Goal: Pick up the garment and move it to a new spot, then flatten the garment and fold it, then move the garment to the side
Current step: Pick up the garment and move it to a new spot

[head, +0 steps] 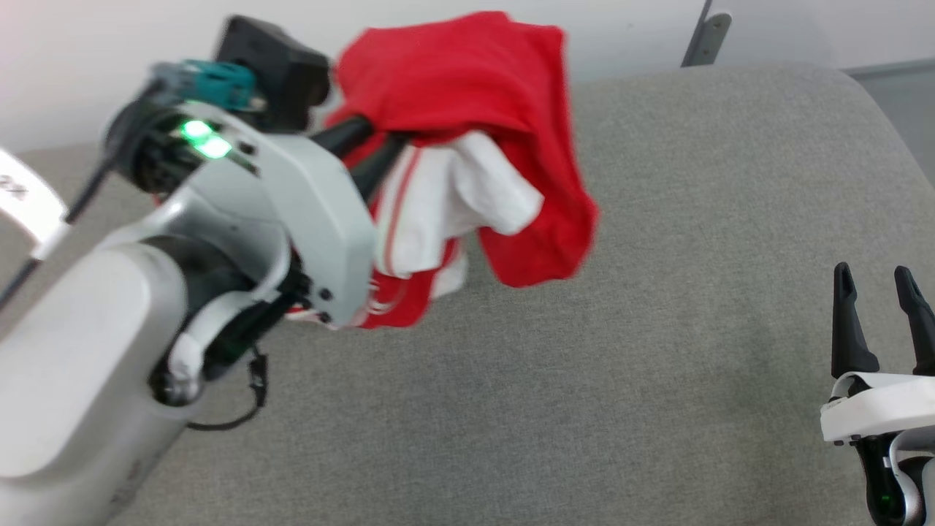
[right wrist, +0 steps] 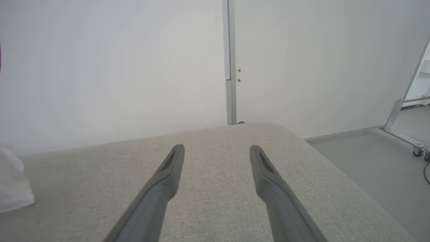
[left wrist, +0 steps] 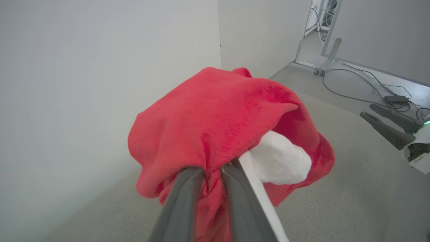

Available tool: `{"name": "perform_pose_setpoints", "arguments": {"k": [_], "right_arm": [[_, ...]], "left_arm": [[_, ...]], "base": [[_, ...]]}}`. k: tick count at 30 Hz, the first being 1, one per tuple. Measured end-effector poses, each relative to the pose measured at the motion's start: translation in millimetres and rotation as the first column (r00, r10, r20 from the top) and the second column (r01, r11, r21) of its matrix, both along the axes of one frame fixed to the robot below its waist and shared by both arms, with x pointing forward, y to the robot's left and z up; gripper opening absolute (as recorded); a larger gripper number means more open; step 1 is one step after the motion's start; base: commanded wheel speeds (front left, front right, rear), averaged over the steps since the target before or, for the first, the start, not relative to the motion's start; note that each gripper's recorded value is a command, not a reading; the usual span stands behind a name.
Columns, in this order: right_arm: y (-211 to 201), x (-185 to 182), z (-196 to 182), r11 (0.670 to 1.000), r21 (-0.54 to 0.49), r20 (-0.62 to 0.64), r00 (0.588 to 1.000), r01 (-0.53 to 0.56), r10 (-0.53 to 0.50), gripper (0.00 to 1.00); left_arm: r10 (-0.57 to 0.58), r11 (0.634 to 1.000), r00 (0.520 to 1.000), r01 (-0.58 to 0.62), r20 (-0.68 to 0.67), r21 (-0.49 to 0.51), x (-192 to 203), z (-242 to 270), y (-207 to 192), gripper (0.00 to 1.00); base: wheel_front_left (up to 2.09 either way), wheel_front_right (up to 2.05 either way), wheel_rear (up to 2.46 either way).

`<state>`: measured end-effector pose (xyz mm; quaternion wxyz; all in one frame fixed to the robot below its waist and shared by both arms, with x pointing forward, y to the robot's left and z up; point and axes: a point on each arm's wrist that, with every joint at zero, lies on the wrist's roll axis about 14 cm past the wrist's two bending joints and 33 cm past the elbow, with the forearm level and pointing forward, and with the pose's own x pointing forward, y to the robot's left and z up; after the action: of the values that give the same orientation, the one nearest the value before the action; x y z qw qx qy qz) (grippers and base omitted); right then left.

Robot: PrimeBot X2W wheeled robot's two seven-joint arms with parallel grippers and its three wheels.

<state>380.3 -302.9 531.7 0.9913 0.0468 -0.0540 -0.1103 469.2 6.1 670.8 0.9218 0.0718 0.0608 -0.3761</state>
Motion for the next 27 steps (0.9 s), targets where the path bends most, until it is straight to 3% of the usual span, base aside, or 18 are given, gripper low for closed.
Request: {"name": "perform_pose_setpoints", "arguments": {"k": [4,10,19,27], "right_arm": [[-3,-1,-10,1.0,0.005,-0.023,1.0,0.015,-0.015,1.0],[0,3,-24,1.0,0.014,-0.054,0.998,0.015,-0.015,1.0],[7,10,-38,1.0,0.021,-0.086,0.996,-0.003,0.005,1.0],[13,16,-41,0.999,0.017,-0.093,0.995,-0.027,0.029,1.0]], "left_arm": [[-0.043,0.999,0.999,0.043,-0.031,-0.016,0,-10,-19,0.0],[-0.012,1.0,0.989,0.009,-0.145,-0.022,15,-51,-18,0.0],[0.159,0.984,0.919,-0.176,-0.36,-0.016,41,-137,32,0.0],[0.313,0.946,0.84,-0.318,-0.443,0.066,50,-191,82,0.0]], "base": [[0.0,0.0,0.0],[0.0,0.0,0.0],[0.0,0.0,0.0],[0.0,0.0,0.0]]}}
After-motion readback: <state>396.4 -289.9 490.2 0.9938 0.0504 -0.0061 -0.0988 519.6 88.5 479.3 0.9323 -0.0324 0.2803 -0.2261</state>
